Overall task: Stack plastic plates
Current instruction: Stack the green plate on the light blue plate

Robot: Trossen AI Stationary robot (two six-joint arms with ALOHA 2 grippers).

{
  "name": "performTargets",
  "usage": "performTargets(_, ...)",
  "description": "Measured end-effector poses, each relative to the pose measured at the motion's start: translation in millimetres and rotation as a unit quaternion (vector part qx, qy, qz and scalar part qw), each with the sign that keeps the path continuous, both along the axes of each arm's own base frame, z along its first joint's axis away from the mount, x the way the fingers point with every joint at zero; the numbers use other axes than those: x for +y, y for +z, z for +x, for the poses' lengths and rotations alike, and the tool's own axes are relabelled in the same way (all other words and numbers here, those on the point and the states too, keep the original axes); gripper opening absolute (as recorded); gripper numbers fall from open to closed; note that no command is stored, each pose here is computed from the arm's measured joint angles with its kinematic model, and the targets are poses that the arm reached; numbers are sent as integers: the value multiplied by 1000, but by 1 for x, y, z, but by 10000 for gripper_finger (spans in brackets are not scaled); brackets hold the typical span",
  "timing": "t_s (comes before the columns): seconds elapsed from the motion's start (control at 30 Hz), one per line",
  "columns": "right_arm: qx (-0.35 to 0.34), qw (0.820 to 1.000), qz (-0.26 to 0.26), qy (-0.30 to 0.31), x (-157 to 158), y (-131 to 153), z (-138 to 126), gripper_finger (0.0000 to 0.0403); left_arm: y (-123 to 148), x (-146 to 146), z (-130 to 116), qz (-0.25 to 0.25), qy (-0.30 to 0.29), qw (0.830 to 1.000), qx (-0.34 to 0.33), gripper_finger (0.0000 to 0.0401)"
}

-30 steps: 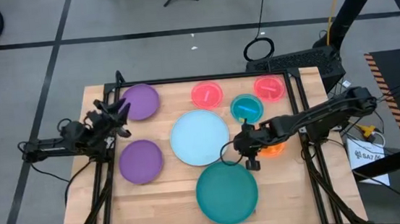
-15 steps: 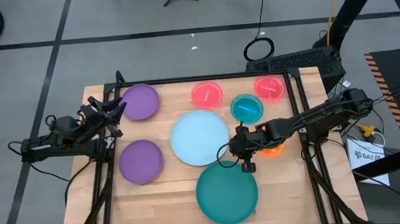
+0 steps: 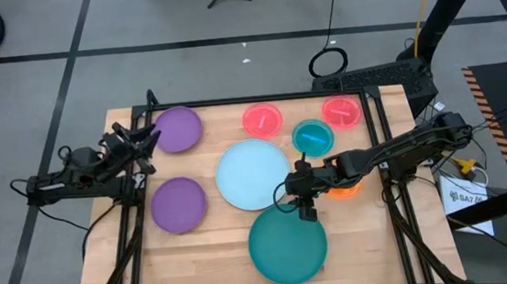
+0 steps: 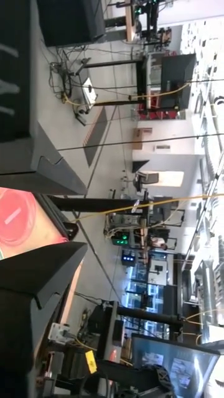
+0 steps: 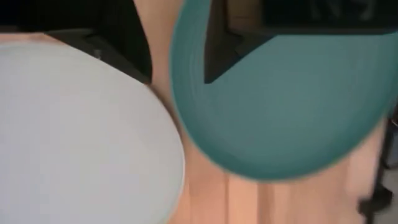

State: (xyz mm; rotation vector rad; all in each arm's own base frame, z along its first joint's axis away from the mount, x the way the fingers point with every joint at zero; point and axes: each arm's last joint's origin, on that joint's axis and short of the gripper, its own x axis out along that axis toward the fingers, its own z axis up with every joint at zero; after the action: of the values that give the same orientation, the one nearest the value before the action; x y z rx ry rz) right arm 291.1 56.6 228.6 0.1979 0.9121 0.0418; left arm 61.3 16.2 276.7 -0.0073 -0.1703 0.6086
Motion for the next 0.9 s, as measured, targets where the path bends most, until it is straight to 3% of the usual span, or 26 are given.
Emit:
performTargets(0.13, 2, 999, 10, -33, 0, 10, 2, 186, 1, 0, 0, 9, 2, 1000, -1, 138)
performTargets(0.33, 25, 995, 60, -69, 6, 6, 2, 194, 2, 0, 0, 17, 4, 1000, 2, 138)
performTargets(0.63, 38, 998, 42, -31, 15, 15, 30, 194, 5, 0, -1, 22, 5, 1000, -13, 138)
performTargets(0.77, 118, 992, 10, -42, 16, 15, 37, 194, 4, 0, -1, 22, 5, 1000, -7, 138)
performTargets(0.9, 221, 972, 2, -74, 16, 6, 38, 194, 4, 0, -1, 19, 4, 1000, -7, 138)
